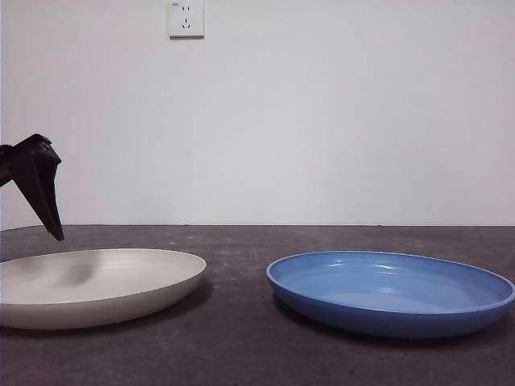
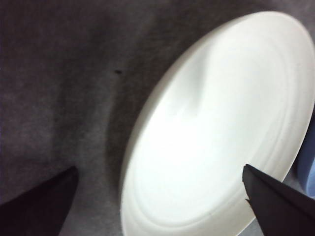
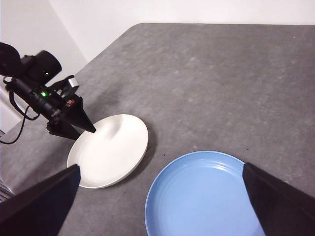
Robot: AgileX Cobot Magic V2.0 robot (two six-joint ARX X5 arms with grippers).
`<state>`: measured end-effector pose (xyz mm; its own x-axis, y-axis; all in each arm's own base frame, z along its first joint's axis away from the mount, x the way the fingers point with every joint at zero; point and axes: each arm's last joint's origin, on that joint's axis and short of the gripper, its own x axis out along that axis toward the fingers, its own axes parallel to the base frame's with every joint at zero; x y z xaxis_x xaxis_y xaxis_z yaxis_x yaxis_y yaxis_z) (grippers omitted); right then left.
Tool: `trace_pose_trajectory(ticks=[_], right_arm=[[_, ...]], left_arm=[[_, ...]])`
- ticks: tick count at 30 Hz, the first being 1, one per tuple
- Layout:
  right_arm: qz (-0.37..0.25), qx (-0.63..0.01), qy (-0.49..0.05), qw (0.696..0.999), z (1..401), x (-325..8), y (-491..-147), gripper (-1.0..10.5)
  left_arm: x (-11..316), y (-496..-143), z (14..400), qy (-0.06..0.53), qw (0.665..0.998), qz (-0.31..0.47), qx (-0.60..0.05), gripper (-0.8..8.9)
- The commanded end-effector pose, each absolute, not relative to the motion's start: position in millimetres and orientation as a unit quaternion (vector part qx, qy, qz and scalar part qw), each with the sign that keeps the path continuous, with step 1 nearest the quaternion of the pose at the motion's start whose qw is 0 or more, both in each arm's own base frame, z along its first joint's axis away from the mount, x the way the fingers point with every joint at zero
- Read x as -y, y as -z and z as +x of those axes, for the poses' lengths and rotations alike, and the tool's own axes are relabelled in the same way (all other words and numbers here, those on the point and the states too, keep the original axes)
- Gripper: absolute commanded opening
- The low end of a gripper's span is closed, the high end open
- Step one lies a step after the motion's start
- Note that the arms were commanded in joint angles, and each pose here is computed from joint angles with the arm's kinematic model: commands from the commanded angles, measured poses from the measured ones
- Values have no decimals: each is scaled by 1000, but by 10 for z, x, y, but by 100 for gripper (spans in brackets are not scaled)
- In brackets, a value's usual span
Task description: Pick up the white plate, put it on the blue plate, put it on desk
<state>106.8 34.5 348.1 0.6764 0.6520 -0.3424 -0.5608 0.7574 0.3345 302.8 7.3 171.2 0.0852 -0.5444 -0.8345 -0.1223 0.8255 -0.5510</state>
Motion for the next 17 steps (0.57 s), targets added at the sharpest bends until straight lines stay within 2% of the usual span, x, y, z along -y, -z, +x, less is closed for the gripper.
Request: trace_pose_trajectory(ticks=[1,4,7,9,17], right_arm=[[104,-216,-335,911,1064,-348,-3536,558],[103,-216,-335,911,1064,-348,-3536,558],[103,-216,-335,911,1064,-348,-3536,558],[103,-216,-335,911,1064,-348,-3536,557],[104,-216,-335,911,1064,-348,-3535,558]], left_arm=[[-78,-1639,3065,152,687,-251,-664,595],[-80,-1638,3066,151,687,-252,-664,470],[-81,-1638,3067,150,688,-251,-664,276],[-82,-1637,3067,148,689,-249,-664,186],[-106,-1622,3066,114,697,-218,-673,37]])
